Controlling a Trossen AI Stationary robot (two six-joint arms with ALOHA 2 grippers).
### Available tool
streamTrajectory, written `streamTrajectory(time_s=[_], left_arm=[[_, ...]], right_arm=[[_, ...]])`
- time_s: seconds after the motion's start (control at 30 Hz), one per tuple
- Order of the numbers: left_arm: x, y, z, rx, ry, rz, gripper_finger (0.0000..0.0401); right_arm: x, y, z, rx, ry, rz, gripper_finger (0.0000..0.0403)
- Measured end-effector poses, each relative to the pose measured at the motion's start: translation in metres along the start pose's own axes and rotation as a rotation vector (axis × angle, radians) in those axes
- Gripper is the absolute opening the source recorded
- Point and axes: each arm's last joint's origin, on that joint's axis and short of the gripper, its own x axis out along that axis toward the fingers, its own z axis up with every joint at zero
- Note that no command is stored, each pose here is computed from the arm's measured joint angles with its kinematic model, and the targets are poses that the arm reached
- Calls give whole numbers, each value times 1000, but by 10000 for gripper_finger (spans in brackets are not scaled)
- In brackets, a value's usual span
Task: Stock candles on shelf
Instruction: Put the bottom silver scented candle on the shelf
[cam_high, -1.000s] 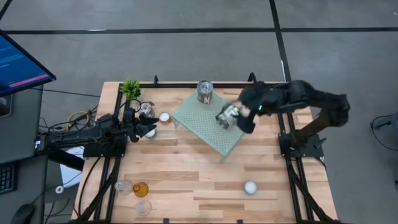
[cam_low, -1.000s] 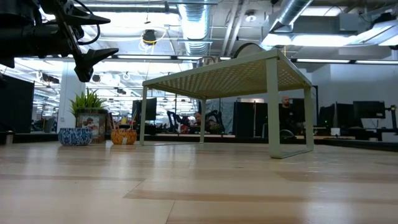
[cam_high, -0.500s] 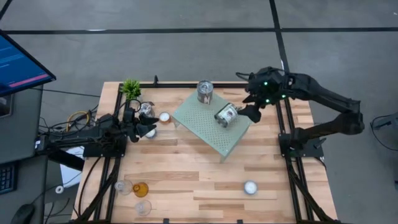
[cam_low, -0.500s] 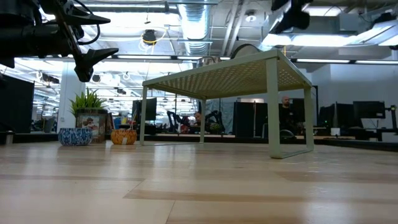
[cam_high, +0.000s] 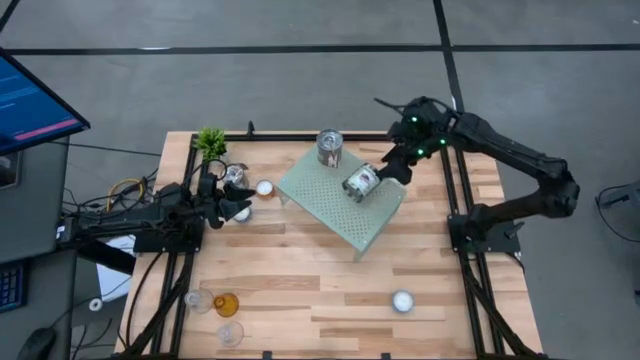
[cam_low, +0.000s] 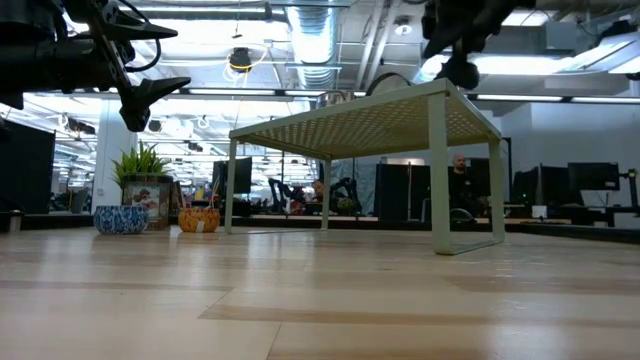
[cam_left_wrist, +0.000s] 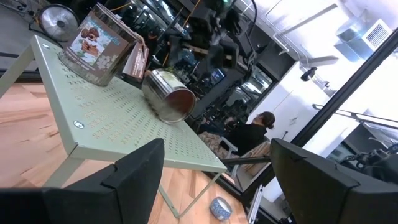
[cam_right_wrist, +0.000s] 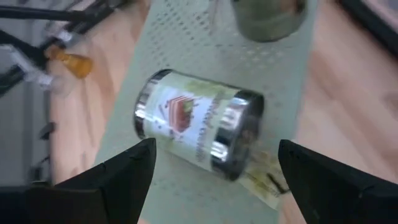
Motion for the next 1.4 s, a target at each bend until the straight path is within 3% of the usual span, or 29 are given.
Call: streamTrajectory(time_s=[0.27, 0.43, 0.57, 0.83, 0.97, 1.4], left_arm=[[0, 0, 0, 0, -2, -2, 294], [0, 0, 0, 0, -2, -2, 294], [0, 0, 0, 0, -2, -2, 294], [0, 0, 0, 0, -3, -2, 294], [0, 0, 0, 0, -2, -2, 294], [0, 0, 0, 0, -3, -2, 294]], right_arm=[[32, -14, 6, 15, 88, 73, 324], [37, -16, 6, 25, 109, 80, 289], [35, -17, 6, 39, 111, 76, 230], [27, -16, 3, 23, 108, 70, 66], [27, -16, 3, 5, 107, 71, 10], [24, -15, 2, -17, 106, 69, 16]])
